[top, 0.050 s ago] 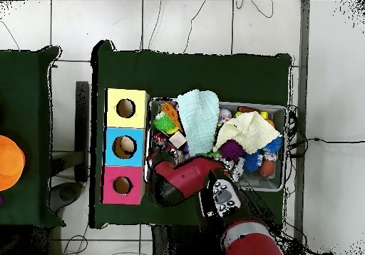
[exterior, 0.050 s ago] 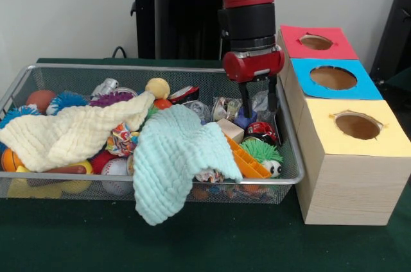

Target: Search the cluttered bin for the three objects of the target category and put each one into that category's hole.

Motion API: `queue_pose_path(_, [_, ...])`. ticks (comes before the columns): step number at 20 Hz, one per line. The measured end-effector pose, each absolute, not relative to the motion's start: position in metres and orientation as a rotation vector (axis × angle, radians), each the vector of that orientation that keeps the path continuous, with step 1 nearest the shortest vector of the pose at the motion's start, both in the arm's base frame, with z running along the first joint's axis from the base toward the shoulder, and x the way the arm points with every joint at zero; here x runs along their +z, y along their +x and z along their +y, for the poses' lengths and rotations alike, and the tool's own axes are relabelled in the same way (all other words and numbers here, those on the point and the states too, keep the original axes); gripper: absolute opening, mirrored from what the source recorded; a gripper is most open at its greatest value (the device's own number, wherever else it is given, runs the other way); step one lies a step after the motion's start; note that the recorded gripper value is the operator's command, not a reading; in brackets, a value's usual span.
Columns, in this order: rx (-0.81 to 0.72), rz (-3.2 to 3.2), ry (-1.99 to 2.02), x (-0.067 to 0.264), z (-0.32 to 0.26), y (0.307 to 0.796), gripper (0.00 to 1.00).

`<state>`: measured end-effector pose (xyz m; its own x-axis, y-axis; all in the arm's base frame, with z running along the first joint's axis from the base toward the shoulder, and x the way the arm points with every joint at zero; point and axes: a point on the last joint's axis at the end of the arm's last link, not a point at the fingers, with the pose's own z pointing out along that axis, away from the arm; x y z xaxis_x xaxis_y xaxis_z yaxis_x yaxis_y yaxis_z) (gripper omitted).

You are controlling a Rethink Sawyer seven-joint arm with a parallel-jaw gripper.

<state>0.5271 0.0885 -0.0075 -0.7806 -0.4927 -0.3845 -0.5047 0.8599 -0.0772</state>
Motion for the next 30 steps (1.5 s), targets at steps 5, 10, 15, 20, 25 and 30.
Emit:
queue_pose_path(5, [-0.018, 2.577, -0.803, -0.019, 0.096, 0.527, 1.0])
queue_pose_path(10, [-0.042, 2.559, -0.818, -0.02, 0.097, 0.522, 1.0])
queue_pose_path(15, [-0.07, 2.565, -0.816, -0.019, 0.097, 0.519, 1.0])
queue_pose_path(20, [-0.091, 2.583, -0.815, -0.017, 0.092, 0.518, 1.0])
queue_pose_path(25, [-0.178, 2.628, -0.827, -0.014, 0.081, 0.509, 1.0])
queue_pose_path(30, [-0.231, 2.641, -0.844, -0.014, 0.087, 0.5, 1.0])
